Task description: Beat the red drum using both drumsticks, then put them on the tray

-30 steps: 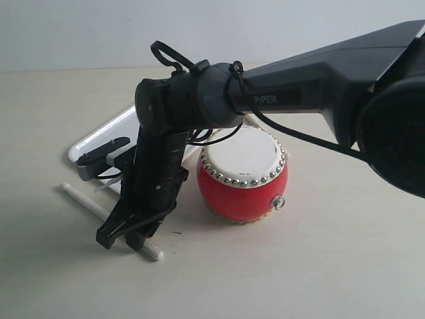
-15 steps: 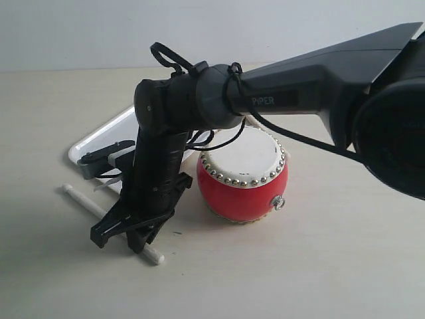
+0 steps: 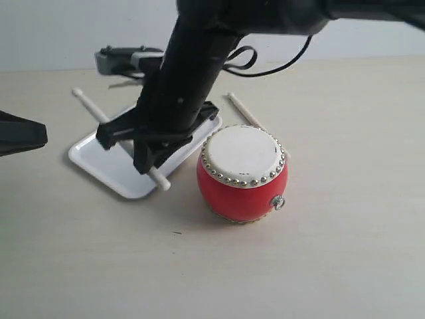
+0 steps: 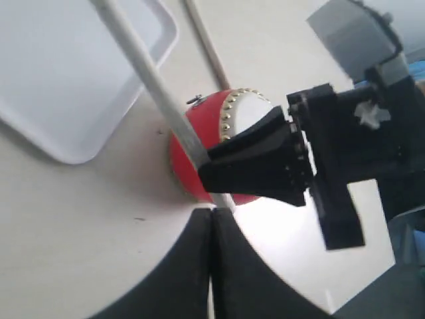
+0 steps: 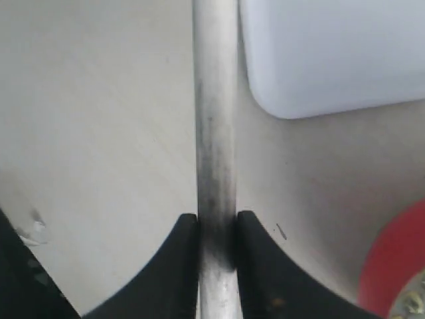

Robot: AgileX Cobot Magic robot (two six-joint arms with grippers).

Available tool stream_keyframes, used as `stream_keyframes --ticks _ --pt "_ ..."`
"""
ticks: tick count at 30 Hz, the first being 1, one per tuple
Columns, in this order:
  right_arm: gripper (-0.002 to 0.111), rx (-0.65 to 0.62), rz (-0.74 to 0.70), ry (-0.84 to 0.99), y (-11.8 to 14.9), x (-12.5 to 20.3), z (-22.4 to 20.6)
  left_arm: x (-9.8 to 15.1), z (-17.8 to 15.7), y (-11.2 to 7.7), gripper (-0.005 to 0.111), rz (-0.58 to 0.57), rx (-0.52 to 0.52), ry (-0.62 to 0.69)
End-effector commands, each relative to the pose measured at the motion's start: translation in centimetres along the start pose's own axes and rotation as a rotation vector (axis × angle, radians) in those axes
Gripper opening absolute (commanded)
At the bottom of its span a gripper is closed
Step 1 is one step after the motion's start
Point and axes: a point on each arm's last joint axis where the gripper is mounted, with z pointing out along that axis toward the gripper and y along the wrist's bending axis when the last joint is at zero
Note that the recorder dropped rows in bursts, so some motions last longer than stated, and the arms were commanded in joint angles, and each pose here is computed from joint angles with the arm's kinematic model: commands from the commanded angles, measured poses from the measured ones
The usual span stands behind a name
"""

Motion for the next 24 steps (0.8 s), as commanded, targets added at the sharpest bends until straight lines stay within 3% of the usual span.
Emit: stream_keyframes --ticks 1,7,10,14,17,19,24 --pt "0.000 -0.101 0.048 -0.066 -0.6 -0.3 -2.8 0.9 0.5 0.2 0.000 -0.034 0.078 -0.037" --pt "0.000 -0.320 0.077 -0.043 0.6 0.9 -1.0 2.9 1.5 1.6 0.000 -0.120 0.192 -0.163" --pt "0.000 -0.351 0.096 -0.005 0.4 1.8 -0.1 3.4 1.6 2.0 0.001 -0.074 0.178 -0.170" --pt "0.000 -0.401 0.109 -0.005 0.6 2.2 0.4 3.5 1.7 2.1 0.041 -0.086 0.173 -0.167" --pt "0.000 -0.467 0.113 -0.042 1.1 1.9 0.1 3.5 1.7 2.4 0.080 -0.169 0.150 -0.160" --pt "0.000 -0.508 0.112 -0.070 1.4 1.6 -0.1 3.6 1.8 2.4 0.083 -0.185 0.147 -0.150" --pt "0.000 -0.538 0.119 -0.066 1.8 1.6 -0.3 3.6 1.8 2.6 0.079 -0.206 0.128 -0.154"
